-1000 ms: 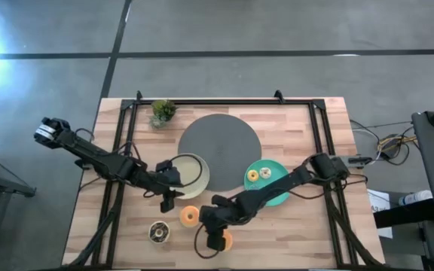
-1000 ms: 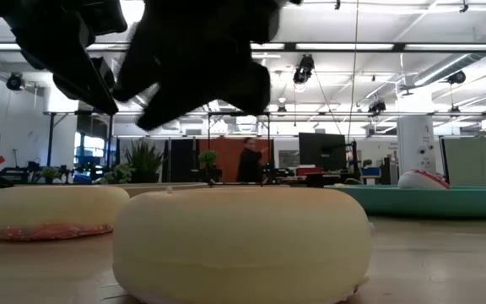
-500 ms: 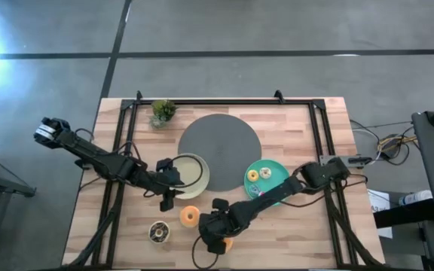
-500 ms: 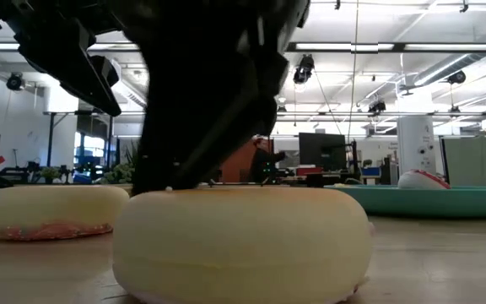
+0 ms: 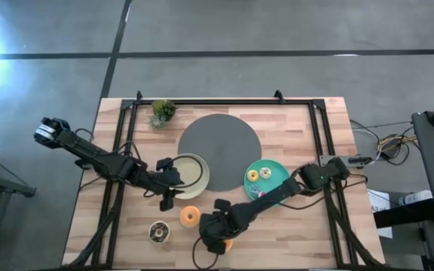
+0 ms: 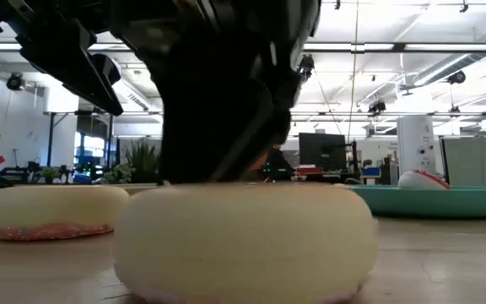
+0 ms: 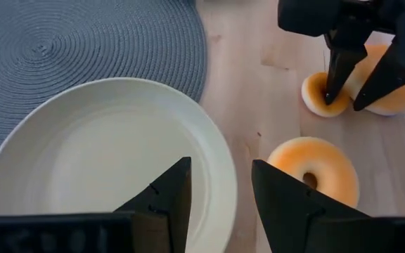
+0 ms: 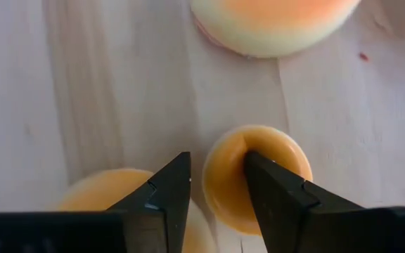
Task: Pick & Place donuts
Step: Put the small orange donut on the green plate
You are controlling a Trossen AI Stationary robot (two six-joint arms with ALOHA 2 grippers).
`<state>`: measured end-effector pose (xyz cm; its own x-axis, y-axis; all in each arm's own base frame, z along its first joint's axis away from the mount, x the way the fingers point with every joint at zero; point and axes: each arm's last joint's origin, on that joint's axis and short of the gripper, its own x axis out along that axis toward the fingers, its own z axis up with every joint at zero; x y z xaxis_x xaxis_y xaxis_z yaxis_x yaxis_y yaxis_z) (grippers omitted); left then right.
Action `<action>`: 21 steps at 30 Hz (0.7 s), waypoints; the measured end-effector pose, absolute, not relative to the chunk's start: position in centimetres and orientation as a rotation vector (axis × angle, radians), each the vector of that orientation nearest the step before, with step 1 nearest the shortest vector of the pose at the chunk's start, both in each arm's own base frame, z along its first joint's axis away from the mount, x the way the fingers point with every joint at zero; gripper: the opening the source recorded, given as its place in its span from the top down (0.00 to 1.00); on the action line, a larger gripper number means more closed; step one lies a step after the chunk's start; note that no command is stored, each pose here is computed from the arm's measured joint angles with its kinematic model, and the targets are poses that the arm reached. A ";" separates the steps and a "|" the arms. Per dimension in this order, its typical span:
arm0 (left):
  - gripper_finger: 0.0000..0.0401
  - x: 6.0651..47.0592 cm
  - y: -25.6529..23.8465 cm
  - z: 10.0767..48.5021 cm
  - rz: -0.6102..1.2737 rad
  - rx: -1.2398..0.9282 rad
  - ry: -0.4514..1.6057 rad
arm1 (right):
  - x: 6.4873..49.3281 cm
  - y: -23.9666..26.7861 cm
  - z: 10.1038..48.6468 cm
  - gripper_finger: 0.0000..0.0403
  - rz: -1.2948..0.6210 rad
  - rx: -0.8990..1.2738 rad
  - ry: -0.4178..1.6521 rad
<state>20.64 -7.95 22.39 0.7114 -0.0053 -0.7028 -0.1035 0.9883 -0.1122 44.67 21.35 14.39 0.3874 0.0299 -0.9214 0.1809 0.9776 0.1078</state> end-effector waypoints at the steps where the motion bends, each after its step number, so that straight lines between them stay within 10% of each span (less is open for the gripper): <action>1: 0.69 20.6 -7.9 22.4 0.063 -0.143 0.774 | 44.6 21.3 14.1 0.67 -0.110 0.198 1.174; 21: 0.69 20.7 -7.7 22.4 0.107 -0.128 0.757 | 43.7 19.2 15.4 0.97 -0.325 0.140 1.192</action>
